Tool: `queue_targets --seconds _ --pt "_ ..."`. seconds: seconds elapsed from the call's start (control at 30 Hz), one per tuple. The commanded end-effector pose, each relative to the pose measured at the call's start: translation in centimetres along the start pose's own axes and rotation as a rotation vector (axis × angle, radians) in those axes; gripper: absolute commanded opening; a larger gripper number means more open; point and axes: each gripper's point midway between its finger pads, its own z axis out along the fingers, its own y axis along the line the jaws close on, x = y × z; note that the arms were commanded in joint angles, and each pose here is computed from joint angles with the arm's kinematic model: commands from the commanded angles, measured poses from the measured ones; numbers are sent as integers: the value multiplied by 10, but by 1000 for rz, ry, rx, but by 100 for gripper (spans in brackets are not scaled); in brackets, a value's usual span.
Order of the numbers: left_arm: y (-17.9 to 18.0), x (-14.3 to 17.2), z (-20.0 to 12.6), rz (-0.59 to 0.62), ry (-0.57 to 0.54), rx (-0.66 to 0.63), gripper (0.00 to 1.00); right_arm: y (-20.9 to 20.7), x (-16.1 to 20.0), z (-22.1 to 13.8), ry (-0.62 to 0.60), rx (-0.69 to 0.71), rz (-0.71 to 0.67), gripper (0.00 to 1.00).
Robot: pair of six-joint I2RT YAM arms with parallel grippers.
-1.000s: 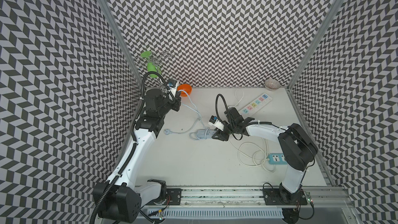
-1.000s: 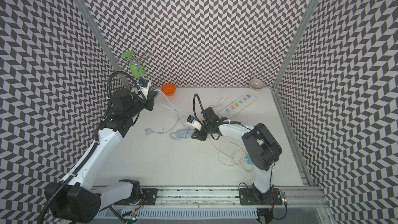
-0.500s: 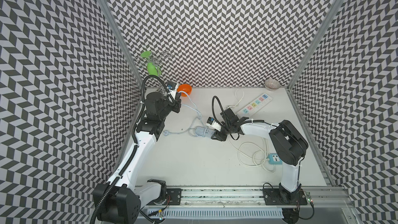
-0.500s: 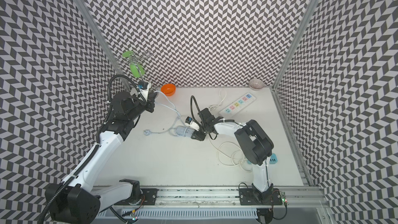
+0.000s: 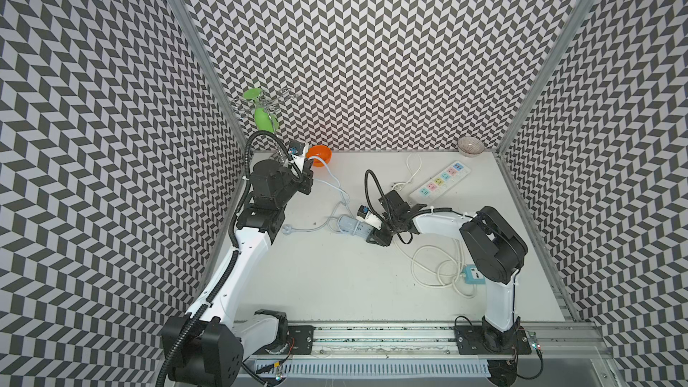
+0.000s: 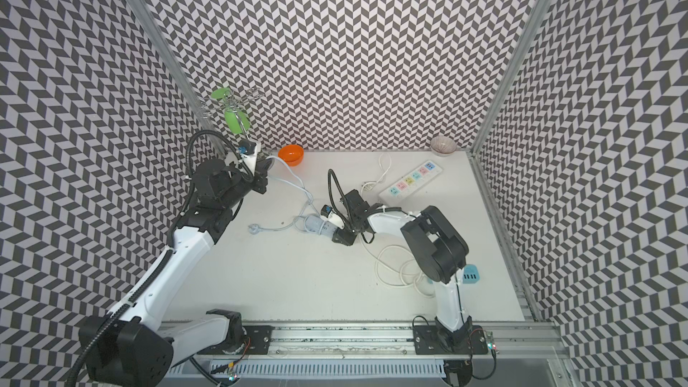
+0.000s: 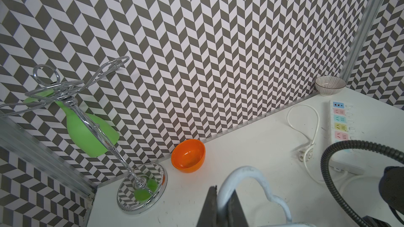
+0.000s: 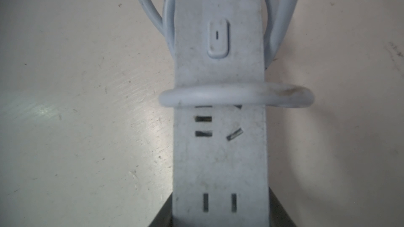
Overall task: Wrap the cord around the power strip
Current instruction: Pick up the power strip from the center of the board.
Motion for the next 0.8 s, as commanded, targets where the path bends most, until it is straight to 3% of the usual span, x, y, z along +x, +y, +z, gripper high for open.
queue_targets --seconds 0.0,0.3,0.47,0.77 --pt "21 -84 -26 41 -257 -96 0 0 82 -9 272 36 152 0" --pt "24 -162 -80 90 -387 -124 0 -10 7 -81 42 120 143 0" --pt "21 -175 -96 192 -380 -160 0 6 -11 -117 -73 105 128 0" --pt "-46 -191 -129 345 -485 118 0 -8 -39 -150 -118 201 165 0"
